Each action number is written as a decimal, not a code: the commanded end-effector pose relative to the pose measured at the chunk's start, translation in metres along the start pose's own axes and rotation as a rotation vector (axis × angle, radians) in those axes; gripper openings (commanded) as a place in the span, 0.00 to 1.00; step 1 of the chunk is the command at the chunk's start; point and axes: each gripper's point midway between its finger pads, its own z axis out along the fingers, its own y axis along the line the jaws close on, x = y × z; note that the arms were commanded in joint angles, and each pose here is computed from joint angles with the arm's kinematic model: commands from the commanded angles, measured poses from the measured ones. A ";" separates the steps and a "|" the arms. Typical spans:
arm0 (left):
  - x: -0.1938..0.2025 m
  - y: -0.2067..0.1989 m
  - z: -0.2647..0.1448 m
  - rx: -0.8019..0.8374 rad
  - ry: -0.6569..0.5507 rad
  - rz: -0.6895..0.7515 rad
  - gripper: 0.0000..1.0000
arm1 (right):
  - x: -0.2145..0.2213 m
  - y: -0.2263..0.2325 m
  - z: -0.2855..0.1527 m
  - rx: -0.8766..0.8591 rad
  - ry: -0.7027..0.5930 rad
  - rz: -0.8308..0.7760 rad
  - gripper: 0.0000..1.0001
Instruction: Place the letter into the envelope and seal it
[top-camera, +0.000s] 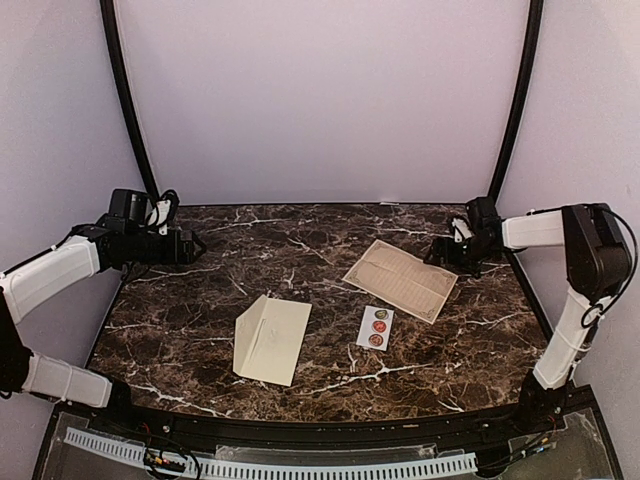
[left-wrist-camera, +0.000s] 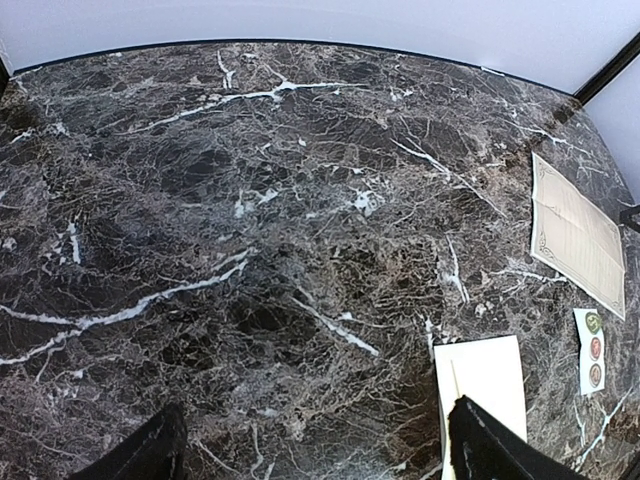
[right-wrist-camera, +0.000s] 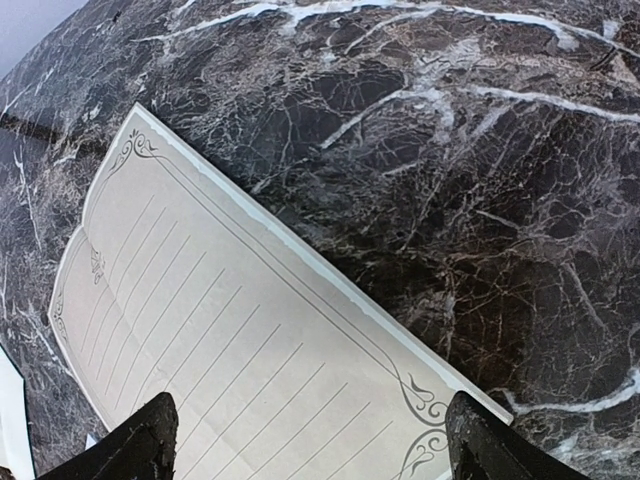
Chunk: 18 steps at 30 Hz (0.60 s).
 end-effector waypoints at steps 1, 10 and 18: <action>0.001 -0.002 0.001 0.017 -0.001 0.003 0.89 | 0.015 -0.005 0.009 -0.002 0.027 0.046 0.88; -0.001 -0.006 -0.003 0.036 -0.010 0.001 0.89 | 0.060 -0.015 0.001 0.031 0.087 0.125 0.88; -0.003 -0.009 -0.007 0.049 -0.025 0.001 0.89 | 0.110 -0.013 -0.020 0.068 0.152 0.215 0.87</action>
